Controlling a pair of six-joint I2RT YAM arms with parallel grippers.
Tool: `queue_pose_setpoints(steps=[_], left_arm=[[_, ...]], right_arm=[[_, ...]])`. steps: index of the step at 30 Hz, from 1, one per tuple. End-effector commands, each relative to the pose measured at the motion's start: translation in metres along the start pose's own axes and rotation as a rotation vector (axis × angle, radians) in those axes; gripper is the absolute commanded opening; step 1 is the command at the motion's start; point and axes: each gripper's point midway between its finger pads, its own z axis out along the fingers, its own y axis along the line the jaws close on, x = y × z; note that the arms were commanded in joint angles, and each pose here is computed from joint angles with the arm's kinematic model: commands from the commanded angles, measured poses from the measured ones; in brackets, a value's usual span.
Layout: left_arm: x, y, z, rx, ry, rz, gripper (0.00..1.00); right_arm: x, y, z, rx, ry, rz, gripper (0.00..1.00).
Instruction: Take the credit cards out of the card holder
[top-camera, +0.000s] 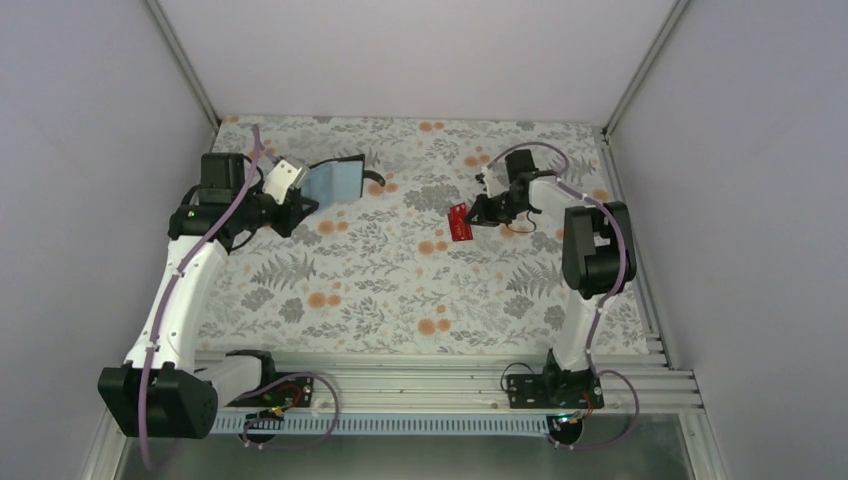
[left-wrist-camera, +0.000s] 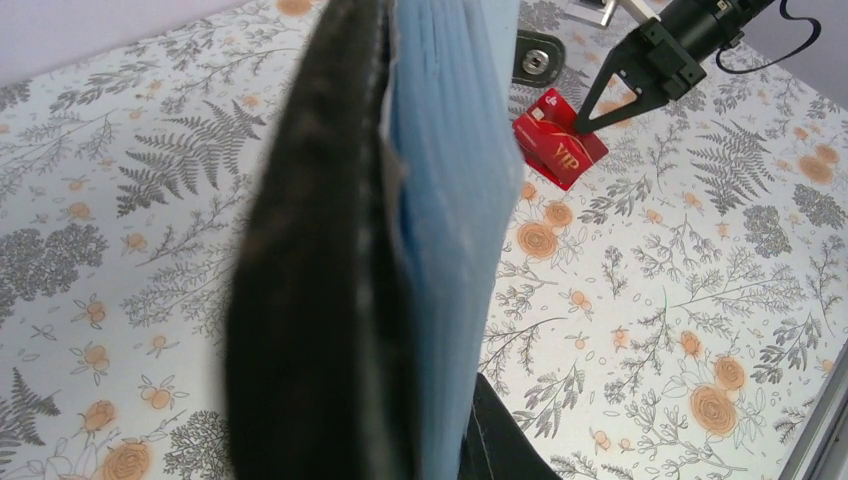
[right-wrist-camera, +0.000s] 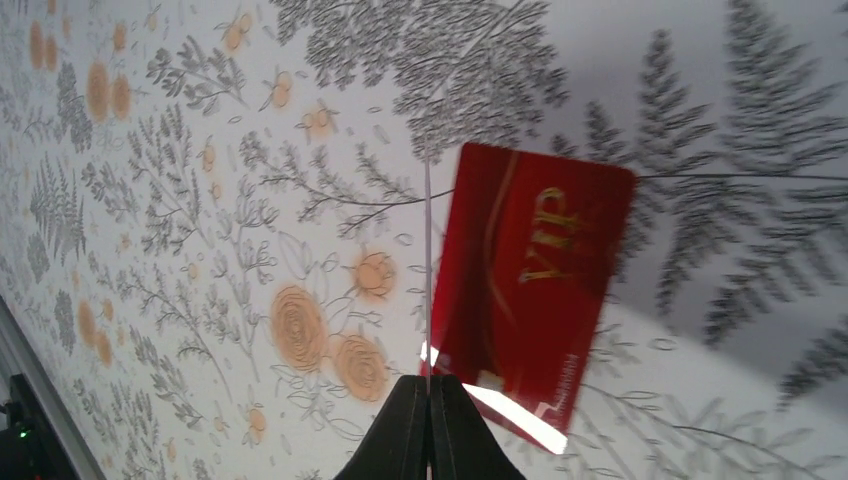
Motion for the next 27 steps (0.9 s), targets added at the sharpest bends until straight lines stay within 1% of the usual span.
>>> queue_pose_setpoints(steps=[1,12,27], left_arm=[[-0.004,0.001,-0.001,-0.004,-0.021,0.006,0.03],[-0.002,-0.002,0.001,0.016,-0.017,0.006,0.02],[-0.002,-0.005,0.002,0.037,-0.017,0.003,0.02]], right_arm=[[-0.001,-0.015,-0.008,-0.009,0.022,0.007,0.04],[0.001,-0.023,0.003,-0.041,0.071,0.005,0.04],[0.001,-0.045,0.012,0.039,0.124,0.013,0.04]])
